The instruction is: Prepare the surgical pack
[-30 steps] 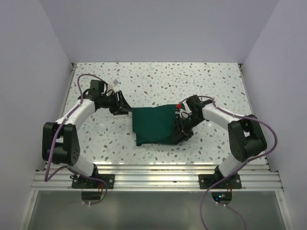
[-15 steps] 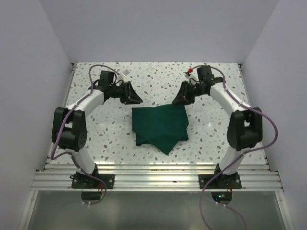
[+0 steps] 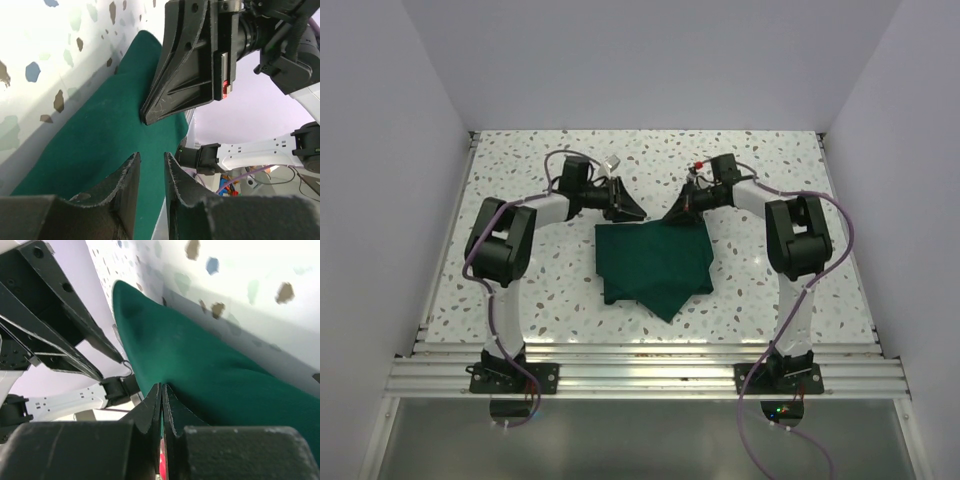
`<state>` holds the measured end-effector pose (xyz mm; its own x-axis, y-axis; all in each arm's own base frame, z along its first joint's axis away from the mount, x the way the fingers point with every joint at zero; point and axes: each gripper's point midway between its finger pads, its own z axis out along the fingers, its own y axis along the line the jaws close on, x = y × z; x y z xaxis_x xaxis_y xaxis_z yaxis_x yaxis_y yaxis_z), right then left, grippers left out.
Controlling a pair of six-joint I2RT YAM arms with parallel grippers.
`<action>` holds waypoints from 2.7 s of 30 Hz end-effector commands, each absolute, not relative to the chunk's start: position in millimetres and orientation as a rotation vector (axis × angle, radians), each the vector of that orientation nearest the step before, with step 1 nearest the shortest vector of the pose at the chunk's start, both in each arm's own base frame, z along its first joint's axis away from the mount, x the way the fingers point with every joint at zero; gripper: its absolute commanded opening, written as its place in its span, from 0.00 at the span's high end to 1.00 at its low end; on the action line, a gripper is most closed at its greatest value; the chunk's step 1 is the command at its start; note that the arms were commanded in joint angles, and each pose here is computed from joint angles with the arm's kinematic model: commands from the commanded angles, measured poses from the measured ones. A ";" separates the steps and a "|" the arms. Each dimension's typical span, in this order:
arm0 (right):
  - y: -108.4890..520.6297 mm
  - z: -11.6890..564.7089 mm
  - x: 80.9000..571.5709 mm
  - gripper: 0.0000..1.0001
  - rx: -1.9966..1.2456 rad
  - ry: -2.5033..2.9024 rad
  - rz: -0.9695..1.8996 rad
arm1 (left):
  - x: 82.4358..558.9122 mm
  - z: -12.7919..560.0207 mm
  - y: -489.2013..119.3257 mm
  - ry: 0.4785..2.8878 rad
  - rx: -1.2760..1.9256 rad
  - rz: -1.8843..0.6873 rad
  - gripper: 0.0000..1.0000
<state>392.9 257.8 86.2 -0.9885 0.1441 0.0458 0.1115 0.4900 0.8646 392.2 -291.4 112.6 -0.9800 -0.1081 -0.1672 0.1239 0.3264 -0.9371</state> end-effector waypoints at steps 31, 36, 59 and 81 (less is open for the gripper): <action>145.2 102.3 315.5 0.94 0.332 2.712 1.323 | 335.0 111.8 -165.8 2.475 -0.026 -1.258 0.71; 162.3 116.0 321.8 0.93 0.277 2.700 1.369 | 349.3 132.7 -179.8 2.402 -0.039 -1.349 0.67; 114.9 64.6 244.8 0.92 0.394 3.061 0.773 | 266.4 65.8 -166.8 2.700 -0.006 -1.137 0.73; 176.2 21.0 232.7 0.94 0.866 2.962 0.984 | 299.6 162.5 -178.4 2.439 0.232 -0.796 0.37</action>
